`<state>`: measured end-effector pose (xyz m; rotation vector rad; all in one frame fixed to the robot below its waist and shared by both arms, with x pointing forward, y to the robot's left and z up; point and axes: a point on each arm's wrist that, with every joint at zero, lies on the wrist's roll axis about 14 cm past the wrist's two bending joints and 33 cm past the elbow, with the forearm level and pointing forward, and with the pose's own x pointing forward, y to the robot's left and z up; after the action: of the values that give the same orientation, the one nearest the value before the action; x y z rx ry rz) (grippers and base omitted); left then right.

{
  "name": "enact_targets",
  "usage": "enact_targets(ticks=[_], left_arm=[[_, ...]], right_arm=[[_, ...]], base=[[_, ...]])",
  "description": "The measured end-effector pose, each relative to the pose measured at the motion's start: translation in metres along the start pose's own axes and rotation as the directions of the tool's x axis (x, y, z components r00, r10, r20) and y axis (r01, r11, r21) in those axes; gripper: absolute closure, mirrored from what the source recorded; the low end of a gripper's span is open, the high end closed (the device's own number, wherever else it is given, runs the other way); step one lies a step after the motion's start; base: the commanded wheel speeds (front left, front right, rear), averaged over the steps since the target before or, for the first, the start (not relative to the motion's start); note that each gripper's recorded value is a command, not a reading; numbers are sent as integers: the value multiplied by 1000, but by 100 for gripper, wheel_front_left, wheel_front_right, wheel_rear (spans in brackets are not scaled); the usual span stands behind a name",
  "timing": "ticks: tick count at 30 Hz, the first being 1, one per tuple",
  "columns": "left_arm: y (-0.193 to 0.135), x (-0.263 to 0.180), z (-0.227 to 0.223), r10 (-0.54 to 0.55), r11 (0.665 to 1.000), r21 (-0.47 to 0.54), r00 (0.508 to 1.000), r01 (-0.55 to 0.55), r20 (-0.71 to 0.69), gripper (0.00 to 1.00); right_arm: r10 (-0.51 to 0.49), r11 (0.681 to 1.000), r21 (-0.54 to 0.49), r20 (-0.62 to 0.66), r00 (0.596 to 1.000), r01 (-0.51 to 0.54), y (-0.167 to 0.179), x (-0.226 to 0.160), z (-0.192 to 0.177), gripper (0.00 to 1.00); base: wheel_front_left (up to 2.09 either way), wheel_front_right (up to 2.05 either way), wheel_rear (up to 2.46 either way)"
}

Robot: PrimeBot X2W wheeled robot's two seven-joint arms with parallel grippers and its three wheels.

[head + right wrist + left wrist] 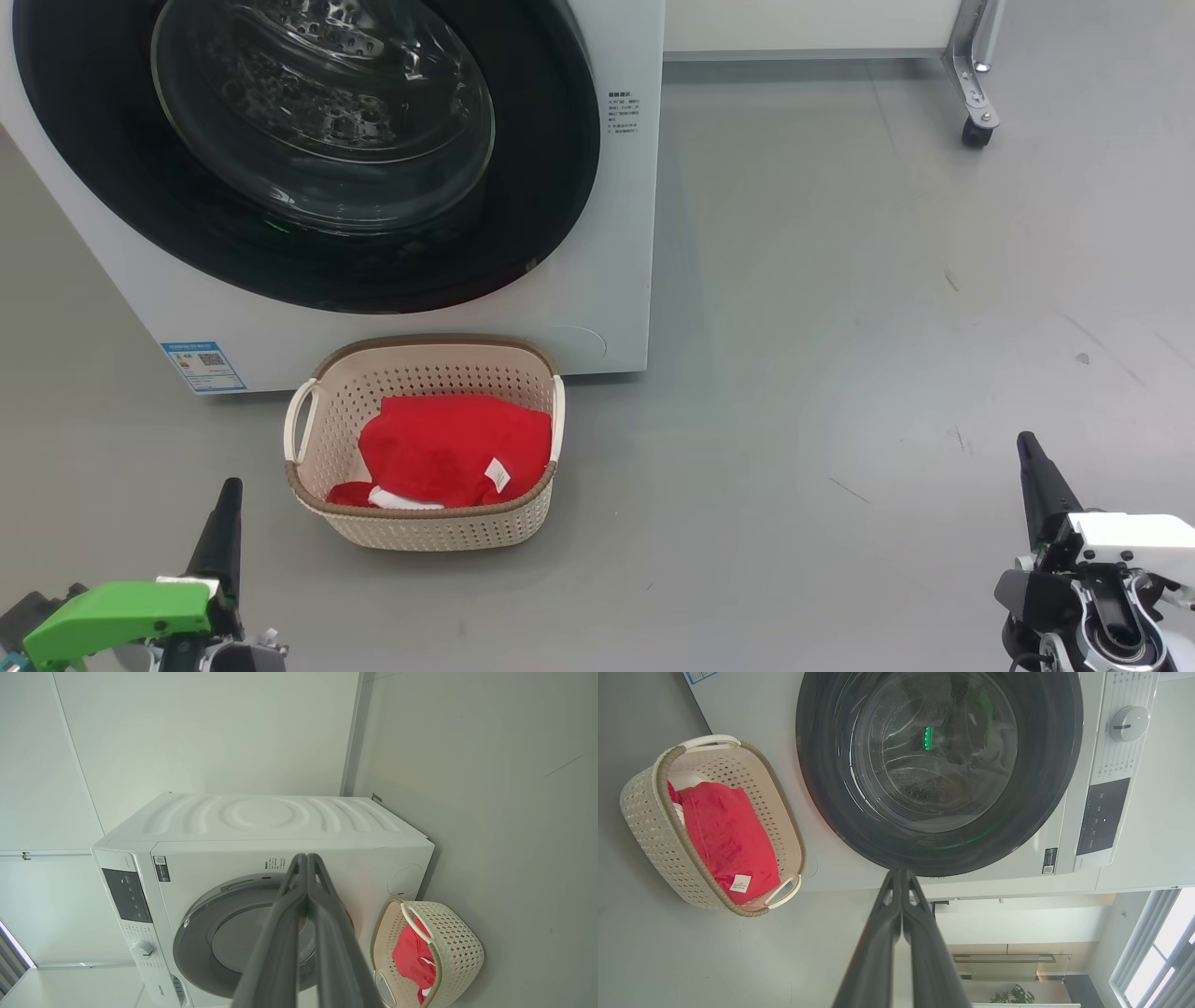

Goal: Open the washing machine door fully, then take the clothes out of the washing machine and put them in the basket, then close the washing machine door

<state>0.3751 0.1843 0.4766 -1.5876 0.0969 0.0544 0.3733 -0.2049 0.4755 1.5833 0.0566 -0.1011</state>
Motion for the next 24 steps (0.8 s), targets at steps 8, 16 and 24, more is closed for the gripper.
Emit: enact_targets(ticks=[8,16,24], left_arm=[[0,0,0,0,1000,0,1000,0,0,100],[0,0,0,0,1000,0,1000,0,0,100],[0,0,0,-1,1000,0,1000,1,0,100]], right_arm=[[2,1000,0,1,1000,-2,1,0,0,100],[2,1000,0,1,1000,-2,1,0,0,100],[3,1000,1,1,1000,-3,1,1,0,100]], base=[[0,0,0],[0,0,0],[0,0,0]])
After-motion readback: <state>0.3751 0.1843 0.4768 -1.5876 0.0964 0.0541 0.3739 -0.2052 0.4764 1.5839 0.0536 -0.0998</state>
